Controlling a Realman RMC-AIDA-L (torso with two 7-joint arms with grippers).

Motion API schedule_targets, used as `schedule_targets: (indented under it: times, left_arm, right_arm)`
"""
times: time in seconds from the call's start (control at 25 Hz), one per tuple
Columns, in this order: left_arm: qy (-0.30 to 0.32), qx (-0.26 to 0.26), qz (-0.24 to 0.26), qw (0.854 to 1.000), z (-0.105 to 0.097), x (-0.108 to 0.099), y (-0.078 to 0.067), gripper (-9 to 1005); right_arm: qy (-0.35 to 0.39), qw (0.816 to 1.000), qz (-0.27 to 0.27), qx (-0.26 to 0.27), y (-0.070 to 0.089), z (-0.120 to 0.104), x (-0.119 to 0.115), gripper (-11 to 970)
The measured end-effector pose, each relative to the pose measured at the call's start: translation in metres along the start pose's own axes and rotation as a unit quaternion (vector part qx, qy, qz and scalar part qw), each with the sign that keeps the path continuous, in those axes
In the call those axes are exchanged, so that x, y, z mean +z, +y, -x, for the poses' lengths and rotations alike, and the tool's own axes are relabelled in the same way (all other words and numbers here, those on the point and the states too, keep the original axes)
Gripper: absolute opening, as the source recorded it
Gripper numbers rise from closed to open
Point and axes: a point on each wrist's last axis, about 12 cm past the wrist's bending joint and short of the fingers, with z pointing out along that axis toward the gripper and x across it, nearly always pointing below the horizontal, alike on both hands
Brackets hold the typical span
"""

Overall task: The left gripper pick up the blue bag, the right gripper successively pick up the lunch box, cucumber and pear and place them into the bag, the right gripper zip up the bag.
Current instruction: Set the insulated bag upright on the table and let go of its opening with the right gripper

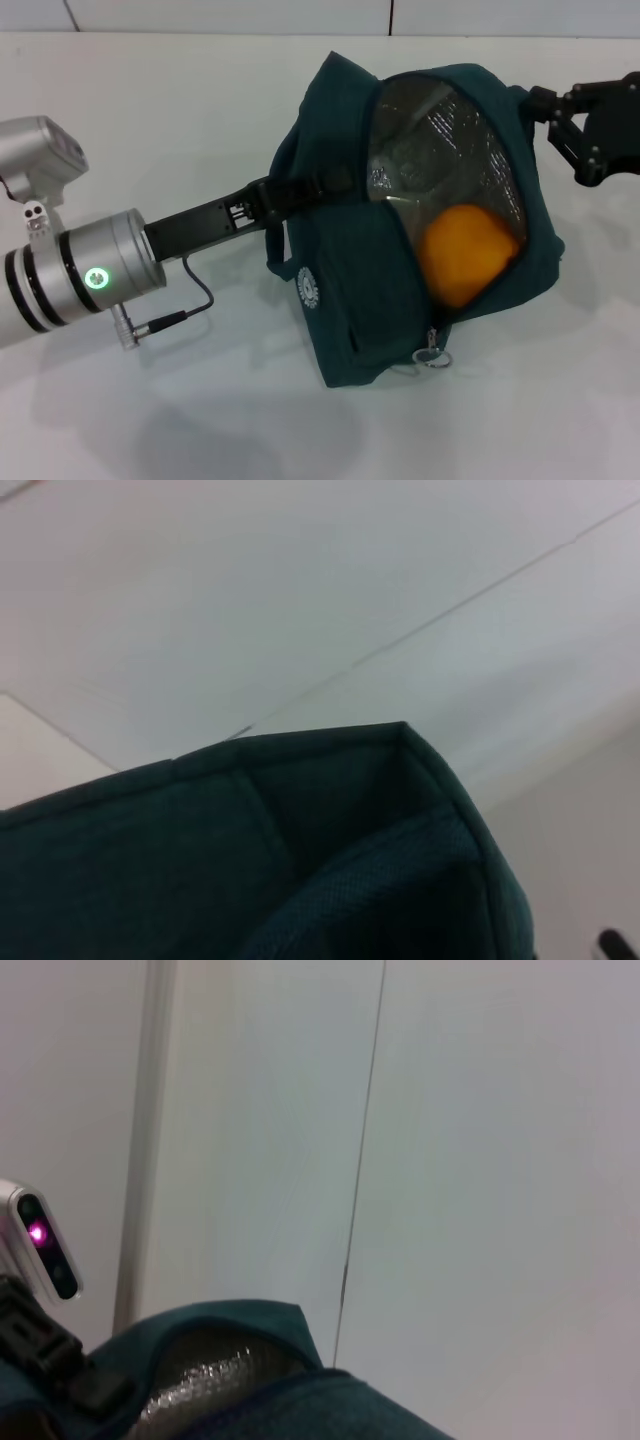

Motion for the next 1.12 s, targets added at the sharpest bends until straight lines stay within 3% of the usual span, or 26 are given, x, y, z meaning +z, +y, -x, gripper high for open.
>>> schedule_targets:
  times: [0.56, 0.8, 1.12]
  left_arm:
    - [-0.009, -0.004, 0.018, 1.0, -0.002, -0.005, 0.004, 76]
    - [-0.014, -0.003, 0.019, 1.0, -0.001, -0.006, 0.004, 76]
    - [-0.031, -0.004, 0.022, 0.999, 0.0, -0.011, 0.005, 77]
  right_arm:
    - [0.001, 0.999, 0.018, 0.028, -0.002, -0.005, 0.017, 58]
    - [-0.011, 1.0, 0.004, 0.029, -0.006, -0.001, 0.015, 236]
    - [-0.022, 0.999, 0.002, 0.025, -0.011, 0.005, 0.015, 399]
